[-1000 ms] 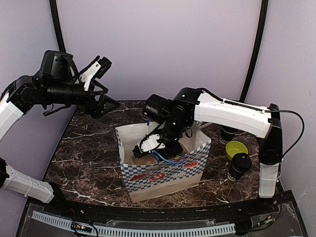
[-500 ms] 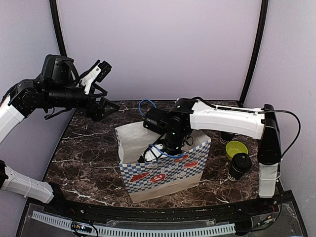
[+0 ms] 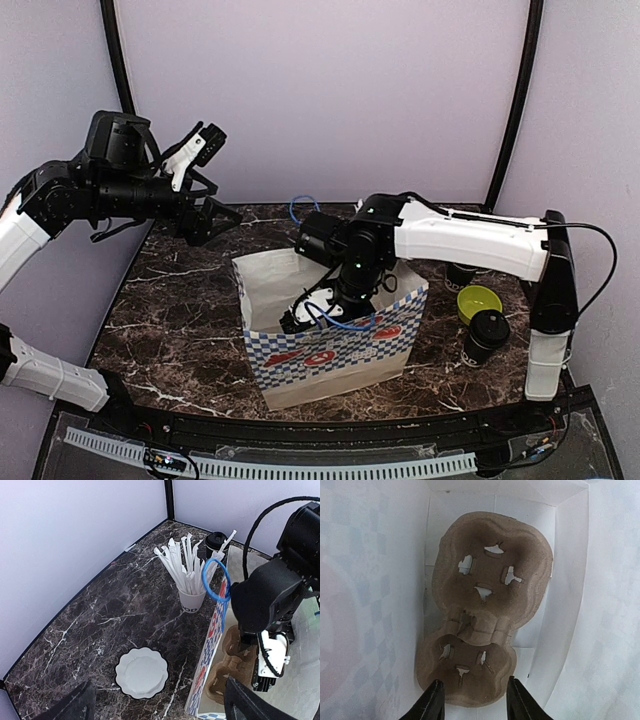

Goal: Pack the takeout coffee

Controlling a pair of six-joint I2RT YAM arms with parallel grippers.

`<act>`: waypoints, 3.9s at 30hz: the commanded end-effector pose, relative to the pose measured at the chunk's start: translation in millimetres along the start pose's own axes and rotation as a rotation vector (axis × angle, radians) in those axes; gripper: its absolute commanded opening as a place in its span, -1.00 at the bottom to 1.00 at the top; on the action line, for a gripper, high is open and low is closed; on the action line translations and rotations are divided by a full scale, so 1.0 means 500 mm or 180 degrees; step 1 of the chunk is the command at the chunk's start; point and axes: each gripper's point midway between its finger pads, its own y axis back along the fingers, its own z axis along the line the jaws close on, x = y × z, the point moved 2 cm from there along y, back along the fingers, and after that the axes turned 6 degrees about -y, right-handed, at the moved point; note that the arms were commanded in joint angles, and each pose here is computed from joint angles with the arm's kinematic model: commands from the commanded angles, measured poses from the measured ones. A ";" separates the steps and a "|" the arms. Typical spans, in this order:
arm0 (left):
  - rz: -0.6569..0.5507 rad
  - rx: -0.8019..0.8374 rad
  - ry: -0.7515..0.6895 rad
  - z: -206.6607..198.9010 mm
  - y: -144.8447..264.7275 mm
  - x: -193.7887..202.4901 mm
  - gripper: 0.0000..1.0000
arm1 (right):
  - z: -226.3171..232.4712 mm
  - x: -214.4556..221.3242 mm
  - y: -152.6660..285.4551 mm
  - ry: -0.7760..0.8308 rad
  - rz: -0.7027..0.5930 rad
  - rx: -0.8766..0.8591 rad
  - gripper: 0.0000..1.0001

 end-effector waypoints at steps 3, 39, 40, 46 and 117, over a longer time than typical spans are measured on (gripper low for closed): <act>-0.0011 0.0002 0.0027 0.002 -0.010 -0.008 0.82 | 0.030 -0.034 0.165 0.0141 -0.0591 0.0339 -0.16; -0.0151 -0.0696 0.0319 0.087 -0.024 -0.050 0.84 | -0.174 0.707 0.344 -0.3103 -0.0727 0.1095 0.46; -0.0171 -0.0696 0.0331 0.086 -0.018 -0.049 0.84 | -0.183 0.711 0.334 -0.3090 -0.0716 0.1001 0.48; -0.0147 -0.0640 0.0370 0.077 -0.018 -0.031 0.84 | -0.218 0.722 0.274 -0.3090 -0.0474 0.0612 0.51; -0.0021 -0.0327 0.0364 0.043 -0.067 0.005 0.84 | -0.218 0.706 0.099 -0.3025 0.0544 0.0195 0.32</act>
